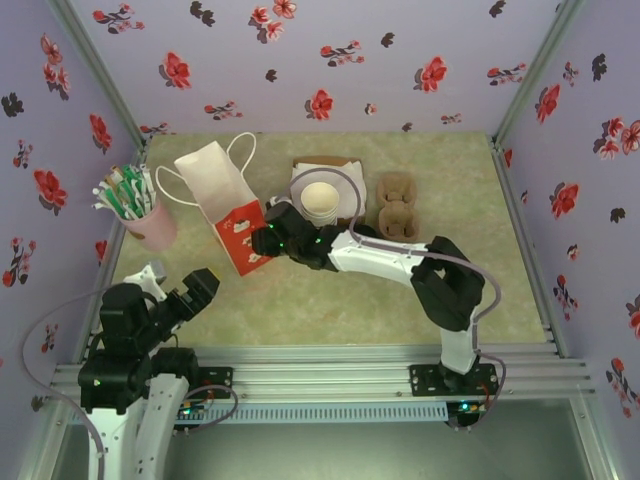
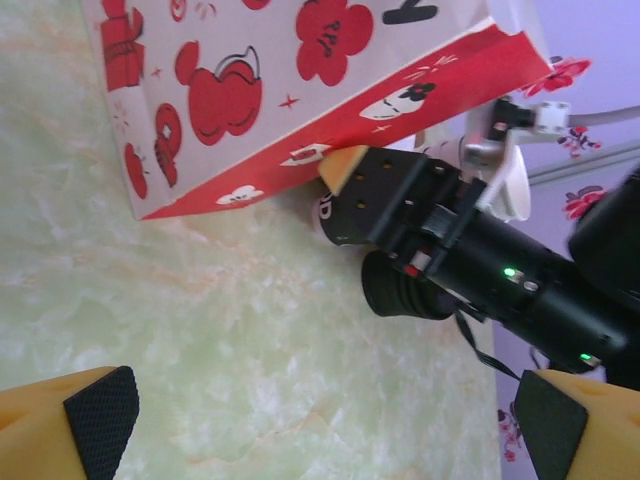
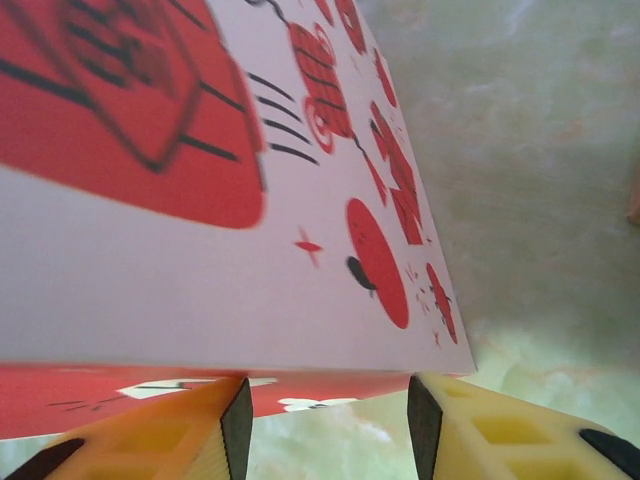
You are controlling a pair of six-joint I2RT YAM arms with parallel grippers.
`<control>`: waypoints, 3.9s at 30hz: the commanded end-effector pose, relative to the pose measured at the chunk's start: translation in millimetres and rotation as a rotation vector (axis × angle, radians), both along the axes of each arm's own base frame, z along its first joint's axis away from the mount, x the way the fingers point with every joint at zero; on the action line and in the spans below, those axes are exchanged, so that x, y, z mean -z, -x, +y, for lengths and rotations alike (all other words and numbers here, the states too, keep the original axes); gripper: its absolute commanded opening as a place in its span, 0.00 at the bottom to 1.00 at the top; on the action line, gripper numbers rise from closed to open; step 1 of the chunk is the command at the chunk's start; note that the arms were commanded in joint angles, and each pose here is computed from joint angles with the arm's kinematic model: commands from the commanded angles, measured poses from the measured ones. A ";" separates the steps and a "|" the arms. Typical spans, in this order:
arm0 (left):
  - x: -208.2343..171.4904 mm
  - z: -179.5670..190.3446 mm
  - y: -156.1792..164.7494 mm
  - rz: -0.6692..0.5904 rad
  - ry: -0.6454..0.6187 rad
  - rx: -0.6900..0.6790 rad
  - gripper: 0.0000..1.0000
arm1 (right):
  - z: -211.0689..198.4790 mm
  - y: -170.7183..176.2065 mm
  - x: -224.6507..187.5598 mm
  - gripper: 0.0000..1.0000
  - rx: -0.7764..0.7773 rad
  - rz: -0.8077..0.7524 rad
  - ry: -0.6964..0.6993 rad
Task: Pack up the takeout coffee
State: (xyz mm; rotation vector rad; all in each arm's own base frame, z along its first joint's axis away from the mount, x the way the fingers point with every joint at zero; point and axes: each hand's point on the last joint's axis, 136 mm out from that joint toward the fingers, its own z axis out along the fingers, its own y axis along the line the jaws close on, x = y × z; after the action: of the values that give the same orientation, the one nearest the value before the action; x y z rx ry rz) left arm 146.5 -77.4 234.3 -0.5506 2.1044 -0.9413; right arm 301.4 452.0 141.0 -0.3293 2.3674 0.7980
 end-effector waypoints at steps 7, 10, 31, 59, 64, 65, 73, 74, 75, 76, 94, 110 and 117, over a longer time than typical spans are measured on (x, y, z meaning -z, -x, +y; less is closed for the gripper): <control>-25.0 -19.1 -11.1 -0.049 0.104 0.079 0.99 | -31.6 36.2 -75.8 0.55 -0.095 -0.007 -0.028; -38.0 -19.2 -10.9 -0.066 0.127 0.071 0.98 | -61.1 50.6 -104.2 0.61 -0.113 -0.054 0.007; -71.2 -64.3 -47.7 -0.122 0.136 0.185 0.61 | -114.9 -2.3 -128.9 0.47 -0.183 0.024 0.364; -17.4 -160.5 -119.1 -0.125 -0.135 0.178 0.53 | -108.0 -33.5 -93.1 0.25 -0.138 0.071 0.520; -15.8 -160.5 -125.6 -0.122 -0.129 0.163 0.53 | -113.2 -33.9 -99.6 0.27 -0.126 0.051 0.529; -15.7 -160.9 -126.7 -0.121 -0.126 0.161 0.53 | -113.8 -34.3 -99.7 0.27 -0.126 0.048 0.533; -10.6 -166.2 -134.5 -0.108 -0.109 0.157 0.53 | -112.4 -36.1 -87.4 0.19 -0.142 0.063 0.559; -9.3 -166.6 -135.6 -0.105 -0.109 0.155 0.53 | -112.2 -35.7 -86.7 0.17 -0.144 0.065 0.560; -9.0 -166.9 -135.8 -0.104 -0.106 0.155 0.53 | -112.4 -36.3 -87.0 0.15 -0.143 0.065 0.559; -7.9 -167.2 -136.8 -0.102 -0.104 0.152 0.53 | -112.5 -35.8 -88.1 0.14 -0.144 0.062 0.558; 8.2 -185.7 -150.2 -0.087 0.001 0.173 0.53 | -124.7 -32.9 -117.8 0.01 -0.129 -0.002 0.550; 15.0 -196.8 -155.5 -0.105 0.131 0.195 0.55 | -125.3 -27.6 -127.7 0.00 -0.138 -0.010 0.540; 21.0 -201.0 -153.7 -0.105 0.166 0.210 0.58 | -122.0 -26.1 -125.8 0.00 -0.146 -0.008 0.542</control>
State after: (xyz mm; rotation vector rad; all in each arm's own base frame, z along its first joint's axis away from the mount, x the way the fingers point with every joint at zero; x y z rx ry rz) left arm 298.2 -275.2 212.5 -0.3500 2.0551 -1.1971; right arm 331.4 333.3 239.3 -0.7213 2.6054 0.1771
